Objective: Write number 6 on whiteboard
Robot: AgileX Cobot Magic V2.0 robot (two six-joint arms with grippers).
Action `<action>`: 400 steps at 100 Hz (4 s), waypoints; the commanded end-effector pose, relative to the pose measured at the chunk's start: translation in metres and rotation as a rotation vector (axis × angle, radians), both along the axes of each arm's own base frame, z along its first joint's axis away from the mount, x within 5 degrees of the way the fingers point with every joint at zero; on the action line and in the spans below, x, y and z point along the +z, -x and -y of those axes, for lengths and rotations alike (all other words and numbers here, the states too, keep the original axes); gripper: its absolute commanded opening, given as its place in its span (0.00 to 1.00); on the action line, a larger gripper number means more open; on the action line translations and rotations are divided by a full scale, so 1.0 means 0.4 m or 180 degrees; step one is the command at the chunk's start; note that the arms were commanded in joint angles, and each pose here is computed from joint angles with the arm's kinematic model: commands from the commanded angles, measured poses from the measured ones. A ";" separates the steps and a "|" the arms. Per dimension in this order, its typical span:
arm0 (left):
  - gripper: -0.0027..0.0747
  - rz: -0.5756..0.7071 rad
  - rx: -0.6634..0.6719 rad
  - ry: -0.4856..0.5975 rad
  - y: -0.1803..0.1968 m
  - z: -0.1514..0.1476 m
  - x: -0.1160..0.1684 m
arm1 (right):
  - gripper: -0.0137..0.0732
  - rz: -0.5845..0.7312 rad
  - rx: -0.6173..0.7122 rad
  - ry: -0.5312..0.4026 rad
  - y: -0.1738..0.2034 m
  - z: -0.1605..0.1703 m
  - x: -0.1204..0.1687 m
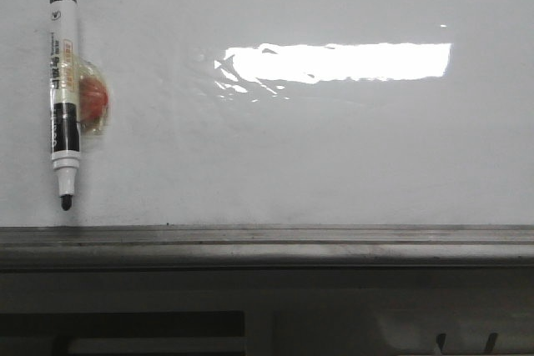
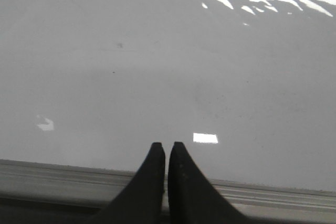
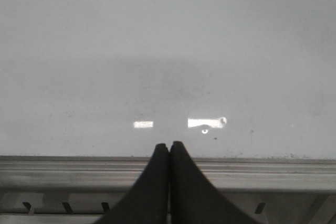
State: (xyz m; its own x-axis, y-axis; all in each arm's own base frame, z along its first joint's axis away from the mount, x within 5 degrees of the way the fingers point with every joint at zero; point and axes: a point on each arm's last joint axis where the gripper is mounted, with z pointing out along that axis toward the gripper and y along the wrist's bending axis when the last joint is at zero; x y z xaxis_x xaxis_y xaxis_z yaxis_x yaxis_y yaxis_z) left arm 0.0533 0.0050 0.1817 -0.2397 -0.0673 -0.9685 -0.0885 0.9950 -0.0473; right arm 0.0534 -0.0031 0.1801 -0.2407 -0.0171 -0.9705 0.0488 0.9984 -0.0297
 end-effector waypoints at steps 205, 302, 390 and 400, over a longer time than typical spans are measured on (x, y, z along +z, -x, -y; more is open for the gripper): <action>0.22 0.0673 -0.0016 -0.0119 -0.053 -0.002 0.314 | 0.08 -0.0351 -0.0007 -0.0125 -0.061 0.001 0.191; 0.47 0.0694 -0.1742 0.0282 -0.083 0.125 0.301 | 0.08 -0.0322 -0.0009 -0.0111 -0.061 0.002 0.193; 0.66 -0.0662 -0.2295 0.0538 -0.167 0.274 0.178 | 0.08 -0.0258 -0.0009 -0.0107 -0.063 0.002 0.197; 0.66 -0.0624 -0.2268 0.0541 -0.177 0.280 0.175 | 0.08 -0.0258 -0.0009 -0.0107 -0.063 0.002 0.197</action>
State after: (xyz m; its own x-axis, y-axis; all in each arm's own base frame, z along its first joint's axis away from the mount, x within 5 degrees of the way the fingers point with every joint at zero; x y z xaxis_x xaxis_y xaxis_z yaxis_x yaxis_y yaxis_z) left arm 0.1168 -0.1022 0.2374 -0.5315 0.0852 -0.8428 0.5384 0.8021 -0.2584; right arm 0.0739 -0.0029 0.2407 -0.4134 0.0285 -0.9101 0.0460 0.9989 0.0104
